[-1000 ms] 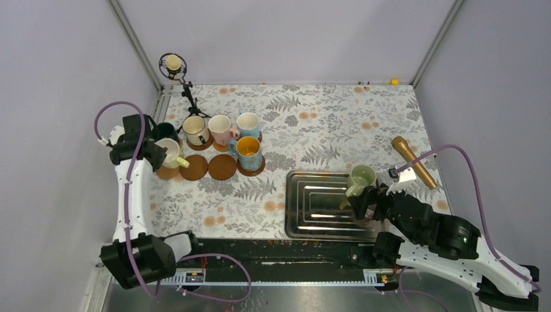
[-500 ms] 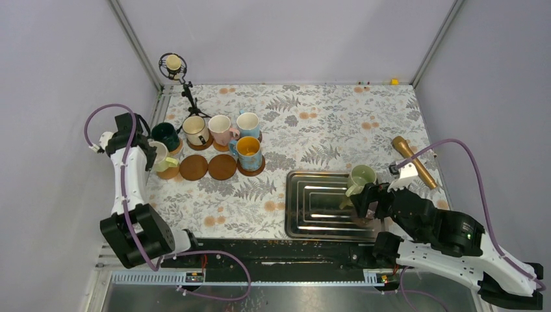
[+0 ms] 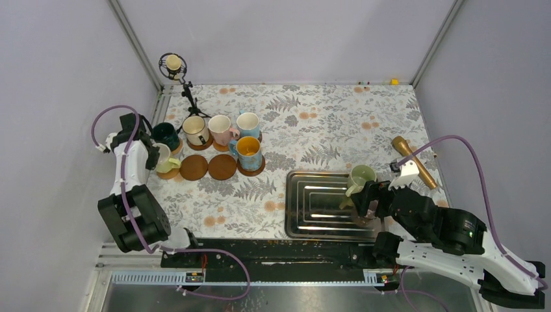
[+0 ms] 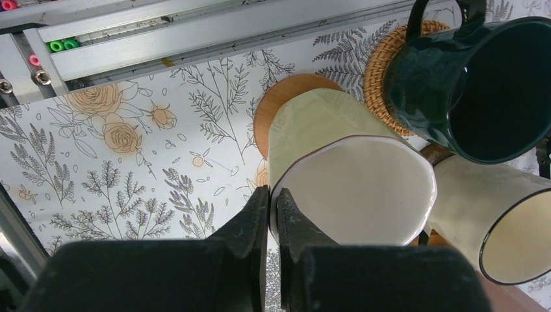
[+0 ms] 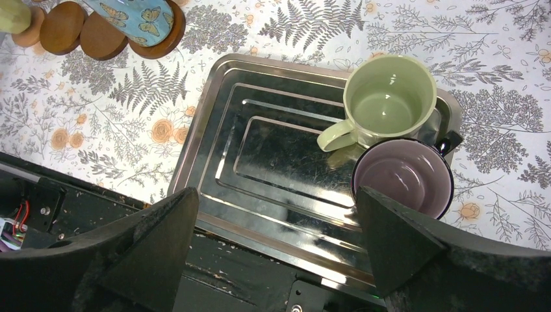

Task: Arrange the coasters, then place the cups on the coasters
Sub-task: Place the cup on the coaster.

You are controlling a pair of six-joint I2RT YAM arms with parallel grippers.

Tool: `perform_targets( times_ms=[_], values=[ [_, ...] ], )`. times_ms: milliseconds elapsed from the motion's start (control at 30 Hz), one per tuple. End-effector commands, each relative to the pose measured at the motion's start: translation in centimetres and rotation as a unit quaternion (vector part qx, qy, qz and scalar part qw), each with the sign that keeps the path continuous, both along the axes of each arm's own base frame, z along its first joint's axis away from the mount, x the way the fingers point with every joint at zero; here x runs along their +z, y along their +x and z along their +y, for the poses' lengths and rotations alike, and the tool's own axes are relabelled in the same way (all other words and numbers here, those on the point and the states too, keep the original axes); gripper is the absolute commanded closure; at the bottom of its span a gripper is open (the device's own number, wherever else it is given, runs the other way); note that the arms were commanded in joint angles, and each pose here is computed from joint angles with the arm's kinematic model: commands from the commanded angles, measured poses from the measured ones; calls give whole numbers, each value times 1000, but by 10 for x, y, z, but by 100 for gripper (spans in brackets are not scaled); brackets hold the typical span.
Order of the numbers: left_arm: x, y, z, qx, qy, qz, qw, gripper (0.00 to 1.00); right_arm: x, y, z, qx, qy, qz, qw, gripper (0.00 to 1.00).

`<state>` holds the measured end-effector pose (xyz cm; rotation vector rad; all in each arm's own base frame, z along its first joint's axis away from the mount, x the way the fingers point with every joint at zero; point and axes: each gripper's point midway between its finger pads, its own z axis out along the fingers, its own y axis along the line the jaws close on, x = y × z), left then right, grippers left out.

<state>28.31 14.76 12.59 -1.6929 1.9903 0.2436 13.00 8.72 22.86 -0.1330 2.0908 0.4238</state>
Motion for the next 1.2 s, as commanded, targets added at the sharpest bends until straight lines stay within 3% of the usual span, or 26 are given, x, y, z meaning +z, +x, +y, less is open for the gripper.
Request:
perform_targets(
  times_ms=[0, 1167],
  values=[
    [21, 26, 12, 16, 14, -57, 998, 100, 6, 1, -3, -16, 12, -2, 1000, 1],
    [12, 28, 11, 14, -28, 33, 999, 100, 6, 2, -5, -22, 13, 0, 1000, 0]
  ],
)
